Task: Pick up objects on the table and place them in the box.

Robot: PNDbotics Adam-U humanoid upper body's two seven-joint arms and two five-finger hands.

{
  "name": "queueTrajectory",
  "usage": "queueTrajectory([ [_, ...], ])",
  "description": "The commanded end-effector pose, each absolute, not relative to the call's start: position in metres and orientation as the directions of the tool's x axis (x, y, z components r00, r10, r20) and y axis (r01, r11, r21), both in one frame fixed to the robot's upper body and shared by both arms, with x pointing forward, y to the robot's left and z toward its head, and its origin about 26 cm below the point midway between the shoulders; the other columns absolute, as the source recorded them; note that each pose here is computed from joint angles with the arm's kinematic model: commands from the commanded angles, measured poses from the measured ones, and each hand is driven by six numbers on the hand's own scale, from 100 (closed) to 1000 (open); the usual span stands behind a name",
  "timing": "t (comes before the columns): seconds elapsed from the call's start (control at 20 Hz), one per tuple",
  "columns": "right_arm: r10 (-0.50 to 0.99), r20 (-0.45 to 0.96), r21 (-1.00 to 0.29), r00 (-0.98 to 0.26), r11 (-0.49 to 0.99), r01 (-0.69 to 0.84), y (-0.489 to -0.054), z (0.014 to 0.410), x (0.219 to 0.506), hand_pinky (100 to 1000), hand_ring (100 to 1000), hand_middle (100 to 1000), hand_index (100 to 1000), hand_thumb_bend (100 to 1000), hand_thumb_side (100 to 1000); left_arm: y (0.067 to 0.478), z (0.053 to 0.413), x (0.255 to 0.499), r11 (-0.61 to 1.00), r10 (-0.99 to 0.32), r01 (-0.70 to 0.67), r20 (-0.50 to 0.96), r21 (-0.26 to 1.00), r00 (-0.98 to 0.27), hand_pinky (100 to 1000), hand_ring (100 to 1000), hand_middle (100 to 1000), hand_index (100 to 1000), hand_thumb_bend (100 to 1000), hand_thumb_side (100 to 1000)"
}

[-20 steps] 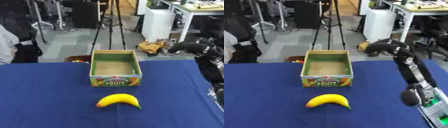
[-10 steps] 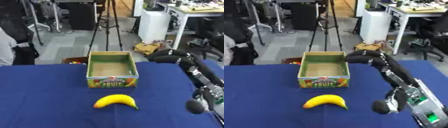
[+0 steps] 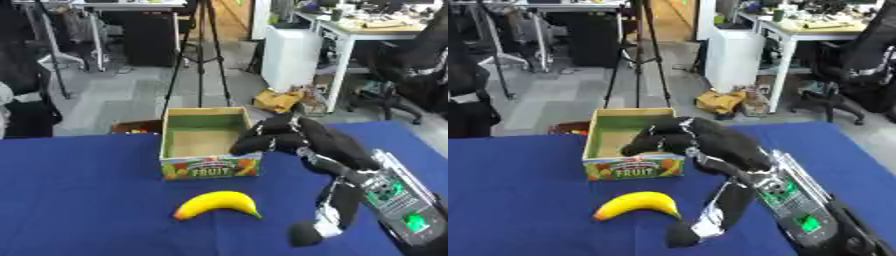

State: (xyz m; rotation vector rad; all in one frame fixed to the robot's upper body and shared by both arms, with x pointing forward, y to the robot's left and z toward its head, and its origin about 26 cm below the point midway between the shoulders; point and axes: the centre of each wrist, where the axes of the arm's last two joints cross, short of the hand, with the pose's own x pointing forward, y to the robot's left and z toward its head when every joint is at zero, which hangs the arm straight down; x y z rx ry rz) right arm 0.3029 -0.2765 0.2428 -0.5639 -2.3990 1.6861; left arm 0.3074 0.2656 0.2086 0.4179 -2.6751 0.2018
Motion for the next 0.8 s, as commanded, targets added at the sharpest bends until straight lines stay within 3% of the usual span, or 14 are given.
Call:
queueTrajectory([
  [0.05,0.415,-0.117,-0.947,-0.902,0.228,0.228,-0.27,0.25,0.301,657,682,685,864,551,929,0.268,0.218,0.304,0.945,-0.278,-0.324,0.398,-0.052,-0.874,469,674,655,870,100,983],
  [0.35,0.464,-0.13,-0.968,-0.876,0.133,0.214,-0.26,0.253,0.303,686,745,720,856,468,875,0.268,0.217,0.304,0.945,-0.275,-0.322,0.401,-0.053,-0.874,468,673,654,869,100,983],
  [0.8,0.529,-0.175,-0.964,-0.83,0.08,0.254,-0.255,0.255,0.304,701,774,746,857,453,892,0.268,0.217,0.304,0.946,-0.273,-0.32,0.403,-0.054,-0.874,468,673,654,869,100,984],
])
